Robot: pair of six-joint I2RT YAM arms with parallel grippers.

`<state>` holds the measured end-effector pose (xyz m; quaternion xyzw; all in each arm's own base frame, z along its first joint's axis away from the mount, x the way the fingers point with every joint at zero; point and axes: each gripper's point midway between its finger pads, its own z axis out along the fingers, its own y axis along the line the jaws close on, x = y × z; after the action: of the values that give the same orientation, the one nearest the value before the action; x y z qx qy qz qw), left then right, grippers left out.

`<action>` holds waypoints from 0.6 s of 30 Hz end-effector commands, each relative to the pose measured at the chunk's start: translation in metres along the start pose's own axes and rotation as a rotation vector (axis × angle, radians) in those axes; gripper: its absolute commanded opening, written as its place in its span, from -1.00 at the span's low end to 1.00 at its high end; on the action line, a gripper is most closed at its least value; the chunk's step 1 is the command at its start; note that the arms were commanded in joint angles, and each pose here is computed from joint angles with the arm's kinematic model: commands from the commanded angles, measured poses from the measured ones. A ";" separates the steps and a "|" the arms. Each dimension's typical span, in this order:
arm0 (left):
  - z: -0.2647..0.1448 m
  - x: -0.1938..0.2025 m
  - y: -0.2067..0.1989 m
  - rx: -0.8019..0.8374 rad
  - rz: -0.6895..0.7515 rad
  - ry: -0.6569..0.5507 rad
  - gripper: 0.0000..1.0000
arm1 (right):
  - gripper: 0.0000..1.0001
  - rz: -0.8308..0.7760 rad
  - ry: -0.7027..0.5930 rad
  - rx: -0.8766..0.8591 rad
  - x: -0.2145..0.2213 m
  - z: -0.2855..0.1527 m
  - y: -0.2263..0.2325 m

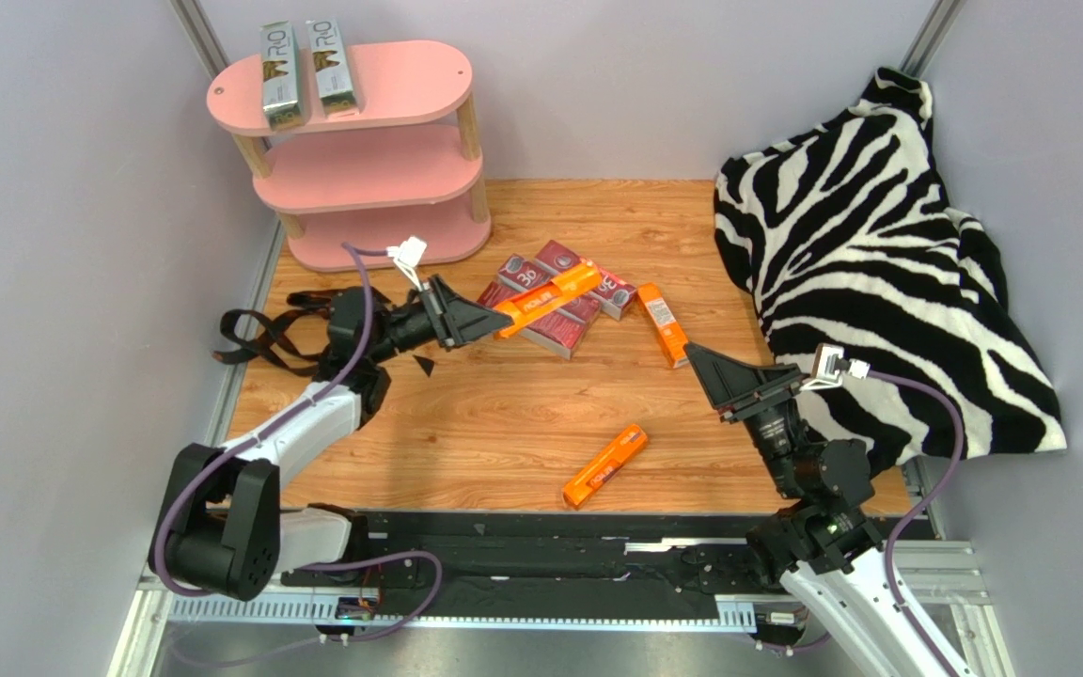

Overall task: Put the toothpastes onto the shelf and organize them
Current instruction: Pick up the toothpaste from the center of the board.

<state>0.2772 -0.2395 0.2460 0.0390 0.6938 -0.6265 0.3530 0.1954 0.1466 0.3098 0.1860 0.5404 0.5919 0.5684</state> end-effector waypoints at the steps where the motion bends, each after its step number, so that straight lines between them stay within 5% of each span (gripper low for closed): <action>1: -0.028 -0.036 -0.002 -0.005 0.065 -0.123 -0.38 | 1.00 -0.018 -0.019 -0.013 -0.007 0.002 0.010; 18: -0.114 -0.116 0.077 -0.270 -0.096 -0.495 -0.37 | 1.00 -0.022 0.004 0.032 0.000 0.006 -0.004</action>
<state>0.3431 -0.0967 0.2254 -0.1717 0.6876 -0.5488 0.4433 0.2040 0.1510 0.2952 0.1936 0.5646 0.5771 0.5574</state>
